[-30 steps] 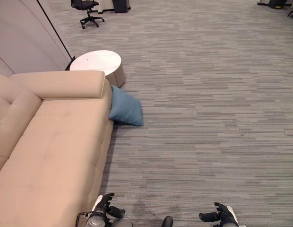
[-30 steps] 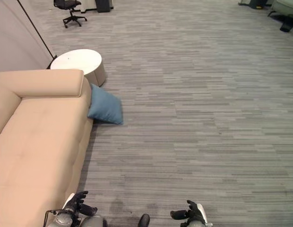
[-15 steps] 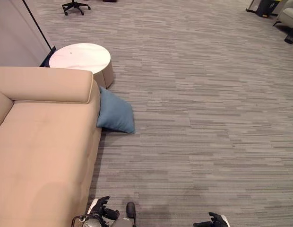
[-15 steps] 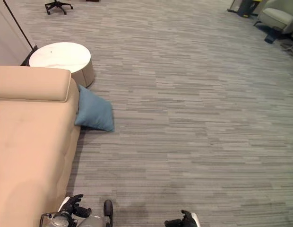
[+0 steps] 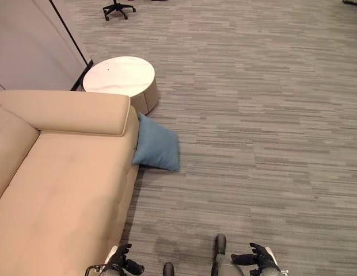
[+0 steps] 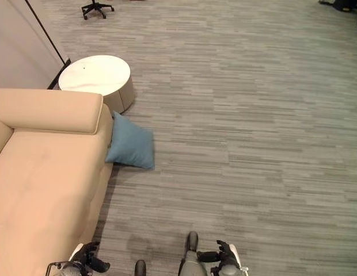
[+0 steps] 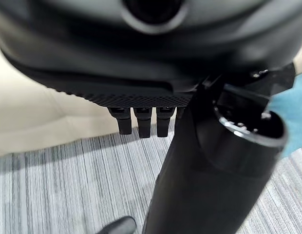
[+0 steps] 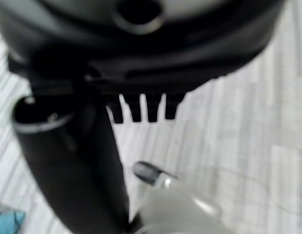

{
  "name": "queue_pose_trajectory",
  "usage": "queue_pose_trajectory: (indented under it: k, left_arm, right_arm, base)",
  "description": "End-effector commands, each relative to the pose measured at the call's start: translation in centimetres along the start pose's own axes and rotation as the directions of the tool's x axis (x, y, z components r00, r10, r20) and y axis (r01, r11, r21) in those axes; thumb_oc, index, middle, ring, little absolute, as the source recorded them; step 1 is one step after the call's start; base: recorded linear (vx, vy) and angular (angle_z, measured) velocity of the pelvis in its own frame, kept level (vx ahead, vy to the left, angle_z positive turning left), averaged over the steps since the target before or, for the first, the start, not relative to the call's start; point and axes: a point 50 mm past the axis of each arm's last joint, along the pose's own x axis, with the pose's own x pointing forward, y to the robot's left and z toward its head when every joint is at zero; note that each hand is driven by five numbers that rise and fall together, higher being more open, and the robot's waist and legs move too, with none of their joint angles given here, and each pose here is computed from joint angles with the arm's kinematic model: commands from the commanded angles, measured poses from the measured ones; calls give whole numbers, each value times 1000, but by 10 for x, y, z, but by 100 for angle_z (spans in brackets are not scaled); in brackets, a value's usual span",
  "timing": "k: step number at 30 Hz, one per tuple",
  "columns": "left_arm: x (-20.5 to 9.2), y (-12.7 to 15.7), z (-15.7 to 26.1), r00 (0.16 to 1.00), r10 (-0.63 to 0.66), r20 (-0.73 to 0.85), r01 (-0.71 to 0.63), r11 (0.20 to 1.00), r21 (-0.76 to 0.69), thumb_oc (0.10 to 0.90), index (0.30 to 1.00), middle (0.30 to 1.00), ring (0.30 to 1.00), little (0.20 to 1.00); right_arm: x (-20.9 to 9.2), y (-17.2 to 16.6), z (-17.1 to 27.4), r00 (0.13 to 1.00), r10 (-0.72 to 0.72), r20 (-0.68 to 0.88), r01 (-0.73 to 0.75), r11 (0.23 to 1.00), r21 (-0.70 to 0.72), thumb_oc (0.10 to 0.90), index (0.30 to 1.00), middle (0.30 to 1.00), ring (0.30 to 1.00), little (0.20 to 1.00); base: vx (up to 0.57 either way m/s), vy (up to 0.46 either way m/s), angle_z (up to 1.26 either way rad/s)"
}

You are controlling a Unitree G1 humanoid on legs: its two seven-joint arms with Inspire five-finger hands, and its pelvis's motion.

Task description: Pick up all the scattered cushions and arrange them neatly on the sofa.

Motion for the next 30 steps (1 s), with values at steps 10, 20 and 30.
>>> queue_pose_trajectory:
  k: [10,20,30]
  left_arm:
    - [5,4,35,992,15,122,-12,1000,-26,800,900,900,900,900]
    - [3,5,18,997,13,71,-13,1000,-3,800,900,900,900,900]
    - [4,24,16,995,70,65,-67,997,-44,800,900,900,900,900]
  right_arm:
    - [3,-29,2,995,-94,18,93,995,34,800,900,900,900,900]
    - [0,-19,-14,997,-77,-31,77,997,6,800,900,900,900,900]
    - [3,-10,11,999,-29,44,30,999,-19,800,900,900,900,900]
  base:
    - [157,-227,28]
    - [261,-2,13]
    - [179,77,-12]
